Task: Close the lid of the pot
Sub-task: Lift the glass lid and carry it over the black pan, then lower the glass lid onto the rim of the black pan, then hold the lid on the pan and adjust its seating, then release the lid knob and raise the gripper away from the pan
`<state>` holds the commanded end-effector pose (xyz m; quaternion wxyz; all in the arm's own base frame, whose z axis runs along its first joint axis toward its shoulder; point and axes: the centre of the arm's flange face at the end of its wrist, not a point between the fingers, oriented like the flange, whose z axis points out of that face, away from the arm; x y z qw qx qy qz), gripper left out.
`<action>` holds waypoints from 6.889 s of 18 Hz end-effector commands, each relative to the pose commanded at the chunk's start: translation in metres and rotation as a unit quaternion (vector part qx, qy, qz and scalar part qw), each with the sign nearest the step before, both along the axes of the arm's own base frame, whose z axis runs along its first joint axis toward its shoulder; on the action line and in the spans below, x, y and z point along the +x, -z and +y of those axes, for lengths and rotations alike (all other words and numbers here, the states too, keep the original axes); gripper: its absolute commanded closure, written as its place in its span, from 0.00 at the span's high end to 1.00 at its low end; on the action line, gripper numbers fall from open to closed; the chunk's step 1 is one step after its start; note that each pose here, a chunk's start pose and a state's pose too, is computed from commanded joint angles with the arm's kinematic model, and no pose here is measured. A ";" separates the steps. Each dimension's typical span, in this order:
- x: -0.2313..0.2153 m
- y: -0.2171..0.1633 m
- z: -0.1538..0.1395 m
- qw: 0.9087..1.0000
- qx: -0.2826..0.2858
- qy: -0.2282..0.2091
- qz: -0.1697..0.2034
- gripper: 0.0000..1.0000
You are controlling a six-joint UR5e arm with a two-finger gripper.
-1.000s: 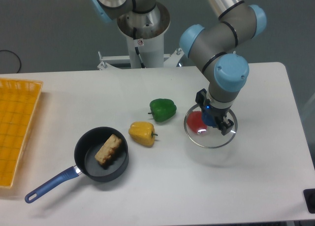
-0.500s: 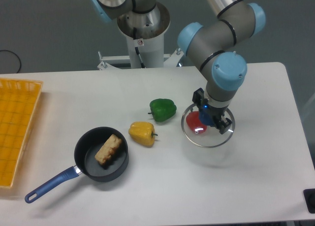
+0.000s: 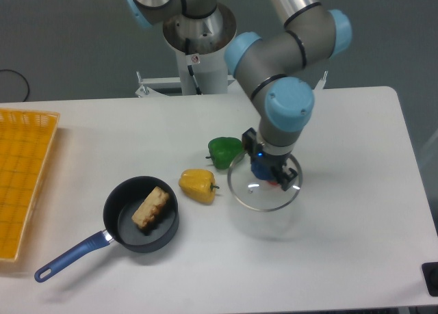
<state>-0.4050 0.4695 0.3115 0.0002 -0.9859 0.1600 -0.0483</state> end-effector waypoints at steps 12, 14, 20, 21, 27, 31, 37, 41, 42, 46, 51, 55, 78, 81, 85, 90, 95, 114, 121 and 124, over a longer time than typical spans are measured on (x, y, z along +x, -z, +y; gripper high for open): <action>0.074 -0.007 0.050 1.000 0.008 -0.026 -0.010 0.63; 0.089 -0.007 0.059 0.999 0.008 -0.030 -0.010 0.63; 0.121 -0.008 0.077 0.999 0.010 -0.038 -0.016 0.63; 0.126 -0.008 0.080 0.999 0.009 -0.039 -0.016 0.63; 0.153 -0.009 0.100 0.999 0.011 -0.048 -0.015 0.63; 0.166 -0.011 0.115 0.998 0.013 -0.052 -0.012 0.63; 0.170 0.000 0.133 0.998 0.009 -0.054 -0.014 0.63; 0.171 0.005 0.135 0.998 0.004 -0.062 -0.015 0.63; 0.173 0.007 0.136 0.998 0.003 -0.061 -0.016 0.63; 0.180 0.012 0.145 0.998 0.006 -0.062 -0.014 0.63; 0.185 0.017 0.157 0.998 0.007 -0.067 -0.011 0.63; 0.187 0.018 0.158 0.998 0.006 -0.064 -0.011 0.63; 0.188 0.030 0.158 0.998 0.000 -0.064 -0.011 0.63; 0.188 0.031 0.157 0.998 -0.001 -0.064 -0.011 0.63; 0.189 0.031 0.158 0.998 -0.001 -0.064 -0.011 0.63; 0.189 0.032 0.158 0.998 -0.001 -0.064 -0.012 0.63; 0.188 0.035 0.159 0.998 -0.003 -0.064 -0.012 0.63; 0.189 0.013 0.159 0.998 0.025 -0.055 0.002 1.00; 0.133 -0.024 0.112 0.994 0.011 -0.070 0.078 1.00; 0.081 -0.038 0.079 0.995 0.016 -0.045 0.085 1.00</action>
